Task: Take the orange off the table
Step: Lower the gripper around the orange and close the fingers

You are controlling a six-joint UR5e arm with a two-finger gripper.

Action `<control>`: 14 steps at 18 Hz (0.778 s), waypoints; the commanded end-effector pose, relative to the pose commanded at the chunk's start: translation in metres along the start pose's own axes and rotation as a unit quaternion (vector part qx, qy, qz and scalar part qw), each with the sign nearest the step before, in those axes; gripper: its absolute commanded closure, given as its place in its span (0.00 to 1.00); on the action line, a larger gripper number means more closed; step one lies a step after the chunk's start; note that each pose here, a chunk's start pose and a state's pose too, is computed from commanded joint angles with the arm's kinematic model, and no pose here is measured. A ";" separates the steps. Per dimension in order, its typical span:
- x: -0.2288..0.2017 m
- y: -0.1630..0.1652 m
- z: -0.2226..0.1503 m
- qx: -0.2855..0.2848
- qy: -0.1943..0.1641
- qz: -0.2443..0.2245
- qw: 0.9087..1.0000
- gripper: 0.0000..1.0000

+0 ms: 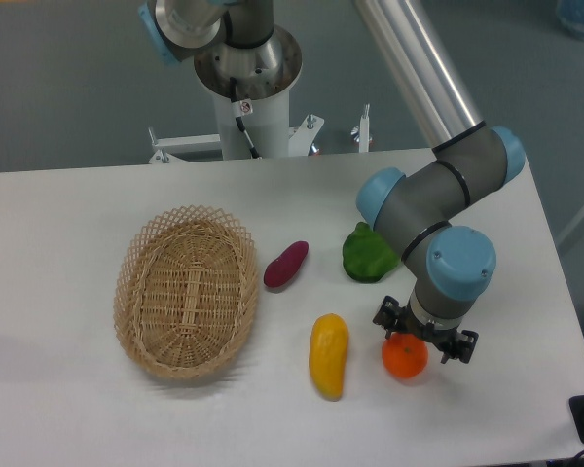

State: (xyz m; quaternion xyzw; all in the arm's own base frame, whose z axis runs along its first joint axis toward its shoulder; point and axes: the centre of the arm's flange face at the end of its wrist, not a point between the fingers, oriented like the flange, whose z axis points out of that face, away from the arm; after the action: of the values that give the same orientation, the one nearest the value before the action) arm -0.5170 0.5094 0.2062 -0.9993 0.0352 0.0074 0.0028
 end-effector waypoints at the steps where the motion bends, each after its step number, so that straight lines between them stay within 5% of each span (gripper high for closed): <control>1: 0.001 0.000 0.001 0.001 0.000 0.001 1.000 0.00; 8: 0.008 -0.005 0.017 0.018 -0.030 0.006 0.999 0.00; 14: 0.007 -0.003 0.016 0.008 -0.037 0.007 0.999 0.13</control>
State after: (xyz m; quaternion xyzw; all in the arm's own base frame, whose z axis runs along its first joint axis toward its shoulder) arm -0.5098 0.5123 0.1900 -0.9981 0.0423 0.0439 0.0124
